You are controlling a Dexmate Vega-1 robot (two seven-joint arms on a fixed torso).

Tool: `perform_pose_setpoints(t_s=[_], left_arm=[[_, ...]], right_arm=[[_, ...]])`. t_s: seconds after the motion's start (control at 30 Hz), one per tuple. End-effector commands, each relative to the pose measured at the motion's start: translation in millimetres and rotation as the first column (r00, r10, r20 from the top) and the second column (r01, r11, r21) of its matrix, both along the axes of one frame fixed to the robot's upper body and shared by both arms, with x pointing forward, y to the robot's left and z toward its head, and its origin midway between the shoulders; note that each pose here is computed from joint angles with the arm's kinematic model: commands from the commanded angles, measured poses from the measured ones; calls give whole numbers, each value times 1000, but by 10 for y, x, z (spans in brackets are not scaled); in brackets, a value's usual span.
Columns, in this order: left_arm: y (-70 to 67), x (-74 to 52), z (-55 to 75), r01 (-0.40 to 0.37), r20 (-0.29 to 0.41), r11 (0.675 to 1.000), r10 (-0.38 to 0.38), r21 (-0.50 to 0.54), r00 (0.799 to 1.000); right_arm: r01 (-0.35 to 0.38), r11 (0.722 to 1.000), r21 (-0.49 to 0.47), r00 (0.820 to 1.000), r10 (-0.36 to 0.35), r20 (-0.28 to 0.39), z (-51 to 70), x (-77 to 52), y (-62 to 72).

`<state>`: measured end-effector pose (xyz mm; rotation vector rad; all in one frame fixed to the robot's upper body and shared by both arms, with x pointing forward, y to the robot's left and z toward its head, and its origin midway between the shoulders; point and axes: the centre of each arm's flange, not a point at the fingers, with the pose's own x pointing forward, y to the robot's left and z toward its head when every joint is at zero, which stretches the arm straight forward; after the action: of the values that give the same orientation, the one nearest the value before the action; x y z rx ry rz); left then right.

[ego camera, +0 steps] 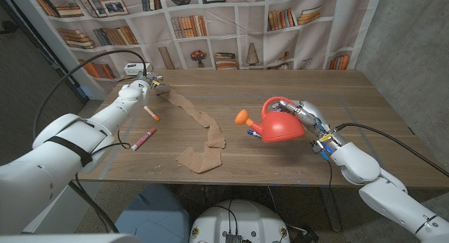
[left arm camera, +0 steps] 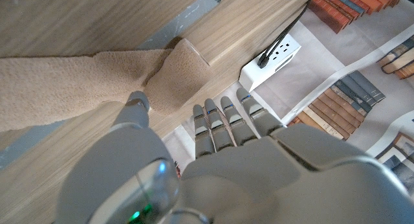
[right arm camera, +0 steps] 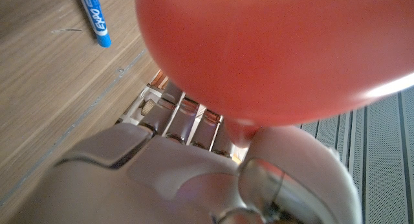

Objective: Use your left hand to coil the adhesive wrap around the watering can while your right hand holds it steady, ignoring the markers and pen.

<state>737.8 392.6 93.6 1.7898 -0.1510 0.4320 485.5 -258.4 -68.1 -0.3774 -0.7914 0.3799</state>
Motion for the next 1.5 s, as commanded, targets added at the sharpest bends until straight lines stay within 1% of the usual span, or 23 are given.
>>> perform_pose_setpoints(t_s=[0.03, 0.37, 0.7, 0.8, 0.9, 1.0, 1.2, 1.33, 1.5], left_arm=[[8, 3, -5, -3, -3, 1000, 3, -13, 1000], [27, 6, -5, -4, -10, 1000, 4, -21, 1000], [49, 34, -26, -16, -29, 999, 15, -32, 999], [37, 58, -37, -20, -46, 999, 18, -27, 999], [26, 74, -36, -24, -48, 999, 22, -32, 999], [15, 101, -20, -31, -76, 999, 29, -25, 997], [5, 120, -8, -34, -81, 999, 32, -25, 996], [-11, 136, -25, -33, -92, 999, 30, -25, 995], [-20, 152, -61, -43, -127, 999, 40, -24, 991]], right_arm=[[5, 1000, -9, 1000, -5, -3, -13, -25, 17], [5, 1000, -11, 1000, -5, -7, -20, -36, 36], [9, 1000, -13, 1000, -10, -11, -25, -55, 39], [9, 1000, -13, 1000, -9, -13, -28, -56, 44], [9, 1000, -16, 1000, -9, -12, -25, -54, 49], [9, 1000, -17, 1000, -9, -13, -23, -52, 52], [10, 1000, -15, 1000, -10, -16, -29, -53, 59], [11, 1000, -15, 1000, -12, -15, -29, -53, 58], [13, 1000, -16, 1000, -13, -19, -33, -51, 59]])
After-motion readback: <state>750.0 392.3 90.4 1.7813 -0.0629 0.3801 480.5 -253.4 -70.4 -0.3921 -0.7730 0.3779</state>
